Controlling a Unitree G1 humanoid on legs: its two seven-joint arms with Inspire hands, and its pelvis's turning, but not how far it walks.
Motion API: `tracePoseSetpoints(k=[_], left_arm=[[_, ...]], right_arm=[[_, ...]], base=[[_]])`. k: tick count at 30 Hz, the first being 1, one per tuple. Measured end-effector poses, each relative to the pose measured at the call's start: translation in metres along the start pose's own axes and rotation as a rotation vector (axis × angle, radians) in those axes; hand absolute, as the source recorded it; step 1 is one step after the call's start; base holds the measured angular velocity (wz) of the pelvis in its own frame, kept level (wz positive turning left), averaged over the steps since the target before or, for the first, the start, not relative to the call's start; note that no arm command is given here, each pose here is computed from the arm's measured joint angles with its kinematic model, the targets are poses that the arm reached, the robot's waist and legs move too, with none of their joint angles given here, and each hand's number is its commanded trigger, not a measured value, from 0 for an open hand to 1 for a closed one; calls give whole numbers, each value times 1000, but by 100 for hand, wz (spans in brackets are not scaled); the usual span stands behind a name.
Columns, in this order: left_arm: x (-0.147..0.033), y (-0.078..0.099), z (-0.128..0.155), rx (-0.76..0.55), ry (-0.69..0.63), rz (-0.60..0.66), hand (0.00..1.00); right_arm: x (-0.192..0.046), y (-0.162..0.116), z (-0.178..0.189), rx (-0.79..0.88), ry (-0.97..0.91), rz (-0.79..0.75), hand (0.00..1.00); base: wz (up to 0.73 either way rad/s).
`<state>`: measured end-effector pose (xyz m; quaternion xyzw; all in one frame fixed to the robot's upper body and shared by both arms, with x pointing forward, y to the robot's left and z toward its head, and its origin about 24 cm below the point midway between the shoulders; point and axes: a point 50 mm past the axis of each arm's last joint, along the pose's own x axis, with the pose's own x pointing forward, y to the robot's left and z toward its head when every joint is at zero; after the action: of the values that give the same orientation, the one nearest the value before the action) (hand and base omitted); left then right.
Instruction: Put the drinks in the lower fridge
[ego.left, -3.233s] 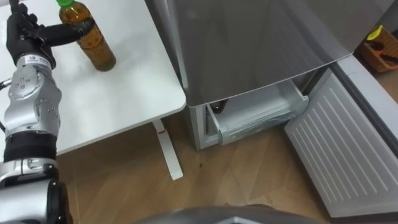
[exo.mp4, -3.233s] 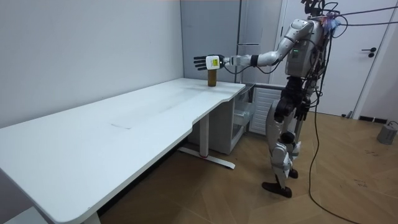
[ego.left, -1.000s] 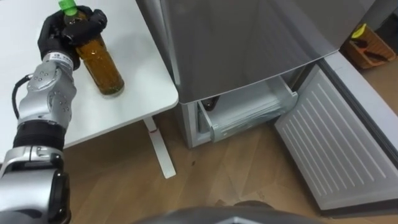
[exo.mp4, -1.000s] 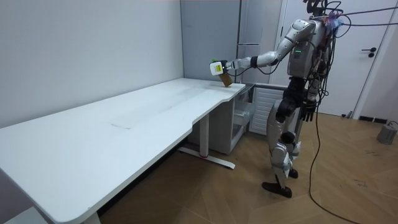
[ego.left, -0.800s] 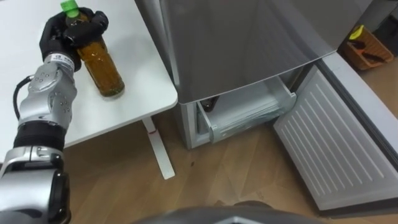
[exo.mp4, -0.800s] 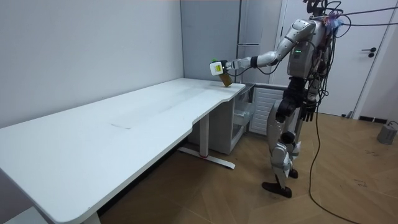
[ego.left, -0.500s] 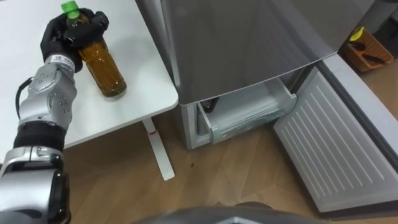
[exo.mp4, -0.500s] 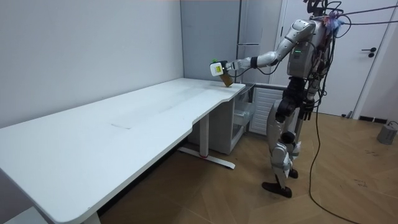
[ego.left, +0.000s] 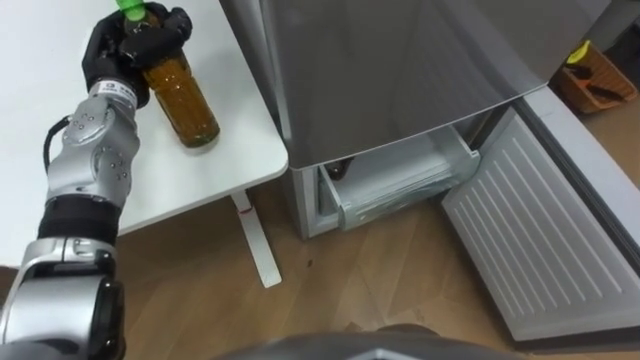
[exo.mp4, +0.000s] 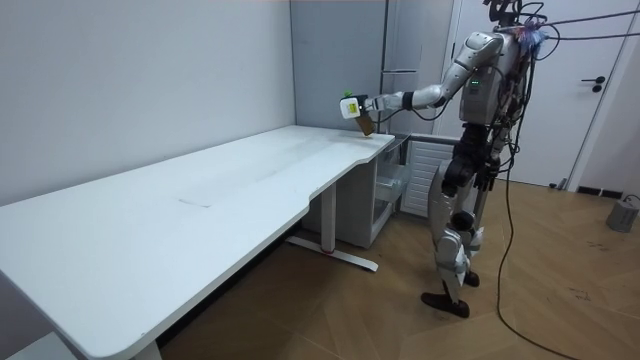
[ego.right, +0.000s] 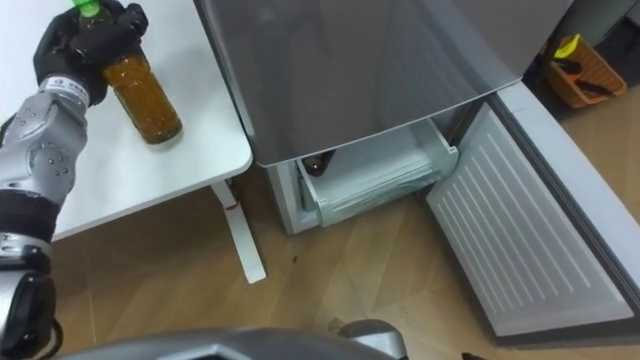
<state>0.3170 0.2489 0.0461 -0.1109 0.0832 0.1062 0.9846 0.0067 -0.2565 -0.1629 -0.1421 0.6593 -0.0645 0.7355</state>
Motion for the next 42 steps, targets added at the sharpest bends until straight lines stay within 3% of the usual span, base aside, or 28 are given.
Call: tracePoseSetpoints(k=[12, 20, 32, 42], left_arm=[[-31, -17, 8, 130, -125, -96, 100], [-49, -34, 23, 110, -226, -167, 100], [-81, -25, 9, 133, -206, -221, 100], [-95, -30, 5, 108, -207, -274, 100]], right_arm=[[2, -1, 13, 25, -26, -2, 0], [2, -1, 23, 76, -62, 5, 0], [3, 3, 36, 206, -92, 19, 0], [3, 6, 58, 236, -154, 58, 0]], base=[[6], [15], [12], [12]])
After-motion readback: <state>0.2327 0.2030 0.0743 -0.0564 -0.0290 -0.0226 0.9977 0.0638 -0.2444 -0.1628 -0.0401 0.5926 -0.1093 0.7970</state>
